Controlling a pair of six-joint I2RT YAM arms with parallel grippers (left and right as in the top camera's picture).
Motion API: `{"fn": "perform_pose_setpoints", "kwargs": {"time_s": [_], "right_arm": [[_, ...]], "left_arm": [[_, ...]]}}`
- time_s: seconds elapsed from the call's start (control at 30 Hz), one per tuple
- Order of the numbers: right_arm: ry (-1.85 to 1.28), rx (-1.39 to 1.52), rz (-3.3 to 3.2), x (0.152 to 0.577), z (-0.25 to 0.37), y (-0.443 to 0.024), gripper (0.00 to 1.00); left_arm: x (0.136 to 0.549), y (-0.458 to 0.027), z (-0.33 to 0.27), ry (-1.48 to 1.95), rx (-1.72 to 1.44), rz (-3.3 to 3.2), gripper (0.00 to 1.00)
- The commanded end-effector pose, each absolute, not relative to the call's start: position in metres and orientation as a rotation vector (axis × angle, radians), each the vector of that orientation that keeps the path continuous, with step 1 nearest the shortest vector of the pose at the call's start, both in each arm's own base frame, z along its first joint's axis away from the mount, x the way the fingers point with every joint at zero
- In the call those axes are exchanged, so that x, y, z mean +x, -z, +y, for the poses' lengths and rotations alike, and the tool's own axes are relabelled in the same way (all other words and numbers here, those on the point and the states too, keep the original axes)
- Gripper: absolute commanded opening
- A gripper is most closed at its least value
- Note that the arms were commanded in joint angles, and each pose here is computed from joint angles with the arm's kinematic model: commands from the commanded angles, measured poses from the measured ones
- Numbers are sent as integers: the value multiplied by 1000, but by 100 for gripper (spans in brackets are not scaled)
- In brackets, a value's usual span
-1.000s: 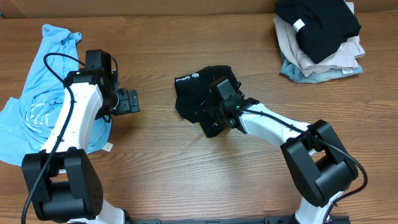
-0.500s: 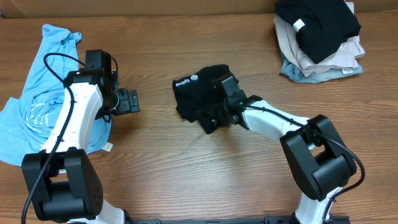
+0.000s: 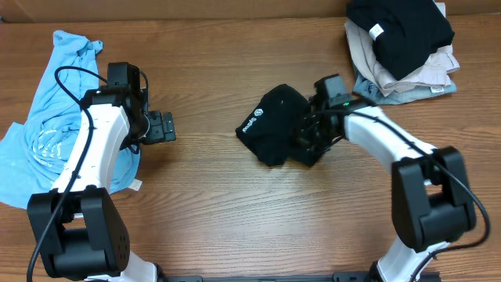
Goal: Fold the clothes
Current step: 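Carry the black shirt to the back-right stack and place it on top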
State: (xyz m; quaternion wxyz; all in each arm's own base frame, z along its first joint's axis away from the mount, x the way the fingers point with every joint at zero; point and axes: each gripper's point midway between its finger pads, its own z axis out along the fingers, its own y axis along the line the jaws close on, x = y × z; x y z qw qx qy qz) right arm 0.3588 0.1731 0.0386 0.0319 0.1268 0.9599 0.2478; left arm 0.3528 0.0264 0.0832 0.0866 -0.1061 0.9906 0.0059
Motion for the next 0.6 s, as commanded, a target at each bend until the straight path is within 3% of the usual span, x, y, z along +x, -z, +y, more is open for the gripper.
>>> {"fn": "perform_pose_setpoints", "kwargs": {"time_s": [0.0,0.57], "right_arm": [[-783,121,2827,379,173,-92,4],[-730,-194,2653,408,176,-210,4]], "left_arm": [[358,-85,24,-1,-285,2945,100],[358,-85,24,-1,-285,2945,100]]}}
